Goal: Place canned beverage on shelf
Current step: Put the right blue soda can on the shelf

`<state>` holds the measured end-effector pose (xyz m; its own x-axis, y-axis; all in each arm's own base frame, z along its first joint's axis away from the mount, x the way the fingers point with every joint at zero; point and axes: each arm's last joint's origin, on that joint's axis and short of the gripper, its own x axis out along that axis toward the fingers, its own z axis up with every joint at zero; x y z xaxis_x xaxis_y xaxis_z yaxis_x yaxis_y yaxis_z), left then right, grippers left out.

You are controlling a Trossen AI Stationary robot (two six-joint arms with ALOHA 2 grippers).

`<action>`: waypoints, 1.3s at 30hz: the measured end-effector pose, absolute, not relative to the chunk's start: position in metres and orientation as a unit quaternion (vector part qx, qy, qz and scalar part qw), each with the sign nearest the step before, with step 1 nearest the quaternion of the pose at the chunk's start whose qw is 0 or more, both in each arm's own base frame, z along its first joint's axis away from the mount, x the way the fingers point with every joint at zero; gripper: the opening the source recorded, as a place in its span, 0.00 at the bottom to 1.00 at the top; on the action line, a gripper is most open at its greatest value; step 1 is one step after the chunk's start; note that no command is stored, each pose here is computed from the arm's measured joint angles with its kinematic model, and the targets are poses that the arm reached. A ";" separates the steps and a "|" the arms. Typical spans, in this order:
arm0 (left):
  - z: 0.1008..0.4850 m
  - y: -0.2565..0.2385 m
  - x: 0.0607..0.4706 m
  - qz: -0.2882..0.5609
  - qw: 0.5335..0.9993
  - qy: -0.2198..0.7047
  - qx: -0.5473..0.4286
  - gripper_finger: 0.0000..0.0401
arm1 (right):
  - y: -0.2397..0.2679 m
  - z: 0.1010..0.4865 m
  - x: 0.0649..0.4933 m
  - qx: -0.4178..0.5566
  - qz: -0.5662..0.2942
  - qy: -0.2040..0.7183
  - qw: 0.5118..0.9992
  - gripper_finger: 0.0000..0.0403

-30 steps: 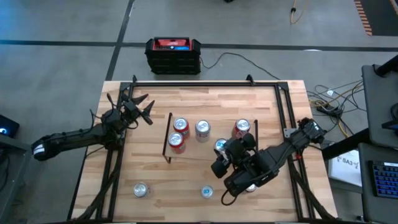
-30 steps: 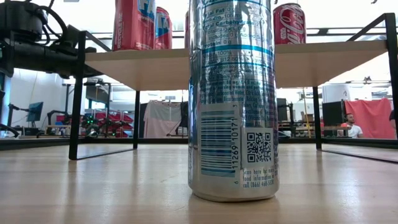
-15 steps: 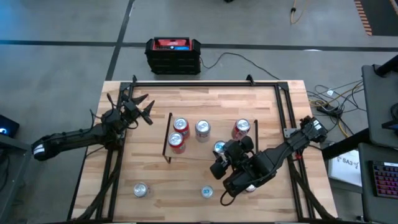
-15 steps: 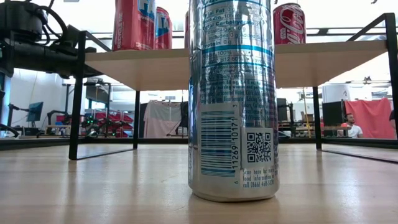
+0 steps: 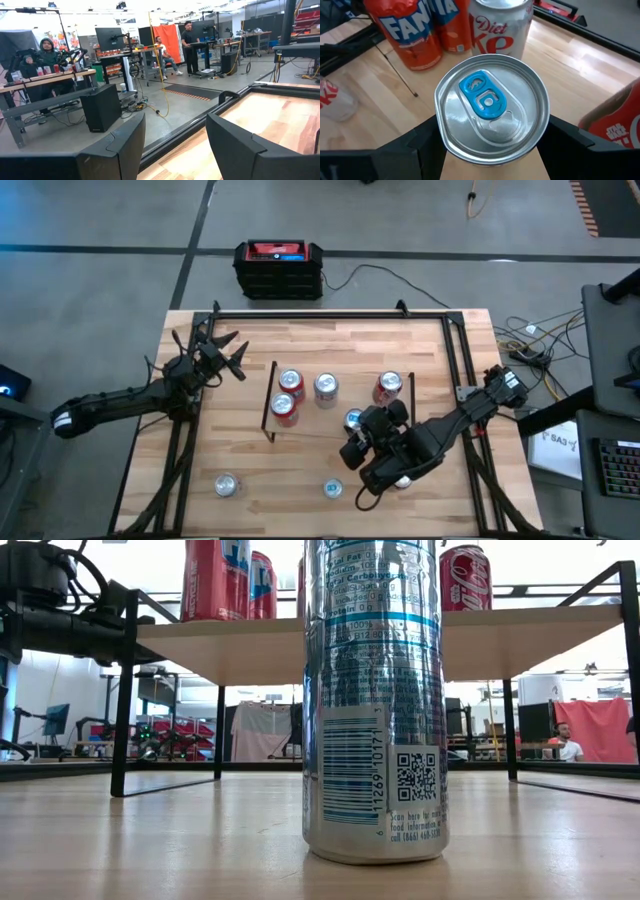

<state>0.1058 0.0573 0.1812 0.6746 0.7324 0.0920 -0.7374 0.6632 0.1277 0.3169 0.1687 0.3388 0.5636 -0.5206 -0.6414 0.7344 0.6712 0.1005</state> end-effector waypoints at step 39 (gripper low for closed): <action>0.181 0.057 0.106 0.403 0.912 -0.016 0.077 0.49 | 0.158 0.341 0.319 0.188 -0.361 0.320 0.855 0.77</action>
